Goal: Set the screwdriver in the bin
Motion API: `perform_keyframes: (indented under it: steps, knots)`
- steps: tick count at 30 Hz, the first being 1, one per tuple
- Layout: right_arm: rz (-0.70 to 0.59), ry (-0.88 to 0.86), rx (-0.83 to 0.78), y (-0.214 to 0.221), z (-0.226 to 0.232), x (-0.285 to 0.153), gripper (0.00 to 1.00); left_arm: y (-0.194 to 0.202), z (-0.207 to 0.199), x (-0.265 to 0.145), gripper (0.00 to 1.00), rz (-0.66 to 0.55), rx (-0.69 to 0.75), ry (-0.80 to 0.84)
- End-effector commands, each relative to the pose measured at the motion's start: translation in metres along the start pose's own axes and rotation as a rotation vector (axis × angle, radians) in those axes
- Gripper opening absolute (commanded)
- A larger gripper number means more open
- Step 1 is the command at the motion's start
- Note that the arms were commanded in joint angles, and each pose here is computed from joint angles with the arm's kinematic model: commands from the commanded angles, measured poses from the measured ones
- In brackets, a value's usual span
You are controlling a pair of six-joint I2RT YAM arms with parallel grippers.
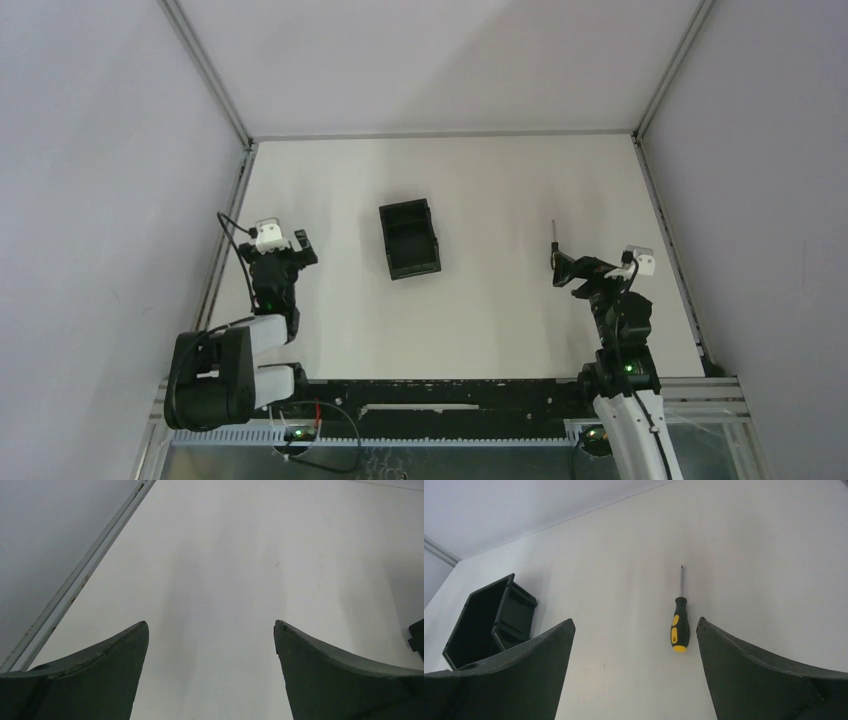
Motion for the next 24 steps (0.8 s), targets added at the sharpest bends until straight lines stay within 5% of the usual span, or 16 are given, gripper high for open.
perform_keyframes:
  steps: [1, 5, 10, 13, 19, 24]
  knots:
    - [-0.096, 0.098, 0.063, -0.016, -0.003, 0.003, 1.00, -0.027, -0.007, 0.013, 1.00, -0.099, -0.002, 0.009]
    - [-0.183, 0.279, 0.211, -0.030, -0.011, 0.006, 1.00, -0.027, -0.007, 0.012, 1.00, -0.098, -0.002, 0.010]
    - [-0.222, 0.022, 0.045, -0.066, 0.011, 0.011, 0.98, -0.027, -0.007, 0.013, 1.00, -0.099, -0.003, 0.011]
    - [-0.191, 0.051, 0.017, -0.103, 0.018, 0.018, 0.95, -0.027, -0.007, 0.012, 1.00, -0.099, -0.002, 0.011]
    - [0.225, 0.151, -0.112, -0.151, 0.022, 0.066, 0.96, -0.026, -0.007, 0.013, 1.00, -0.098, -0.002, 0.012]
    - [0.769, 0.187, -0.137, -0.115, 0.011, 0.130, 0.96, -0.027, -0.007, 0.012, 1.00, -0.099, -0.003, 0.011]
Point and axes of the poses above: each gripper's point midway between its finger pads, its own x axis out along the fingers, its own z axis along the line the jaws close on, y = z × x, the point moved 10 cm from there along -x, back along the fingers, and after that the axes turned 8 degrees about -x, right-handed, at the moved point
